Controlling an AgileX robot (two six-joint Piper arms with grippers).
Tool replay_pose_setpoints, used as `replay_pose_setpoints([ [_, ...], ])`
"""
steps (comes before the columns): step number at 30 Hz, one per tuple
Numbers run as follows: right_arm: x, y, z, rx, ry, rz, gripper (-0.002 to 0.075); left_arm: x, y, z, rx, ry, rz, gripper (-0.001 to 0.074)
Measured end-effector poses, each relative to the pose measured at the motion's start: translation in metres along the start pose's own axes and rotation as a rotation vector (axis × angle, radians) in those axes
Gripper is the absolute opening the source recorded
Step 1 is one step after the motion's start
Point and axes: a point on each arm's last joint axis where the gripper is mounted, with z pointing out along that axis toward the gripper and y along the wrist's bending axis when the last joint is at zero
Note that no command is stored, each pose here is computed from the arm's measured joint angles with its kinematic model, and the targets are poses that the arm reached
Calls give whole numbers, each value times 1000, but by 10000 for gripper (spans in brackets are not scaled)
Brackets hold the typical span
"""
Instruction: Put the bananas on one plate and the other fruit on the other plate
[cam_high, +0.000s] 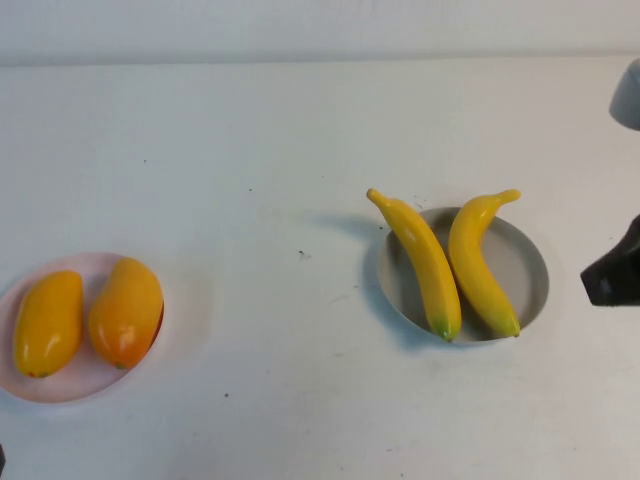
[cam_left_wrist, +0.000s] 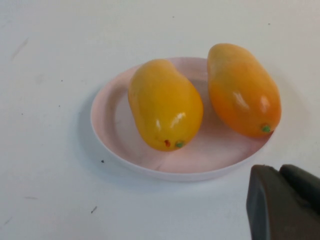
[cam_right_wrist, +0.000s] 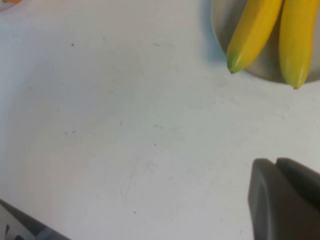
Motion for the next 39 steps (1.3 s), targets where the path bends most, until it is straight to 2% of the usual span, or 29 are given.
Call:
replay_pose_setpoints([
  [7,27,-13,29,32,27,15,-15,0,0,0,0,0,0,3],
  [10,41,-28,47,27,-125,45,-15,0,0,0,0,0,0,3],
  [13,69,-48,64,47,-295,53,-15,0,0,0,0,0,0,3],
  [18,127,-76,75,182,-625,98,-15,0,0,0,0,0,0,3],
  [25,203,-88,103,264,-822,171,-15,0,0,0,0,0,0,3],
  [32,217,-82,93,272,-995,142,-15,0,0,0,0,0,0,3],
  [39,218,-82,92,270,-1012,136,-15,0,0,0,0,0,0,3],
])
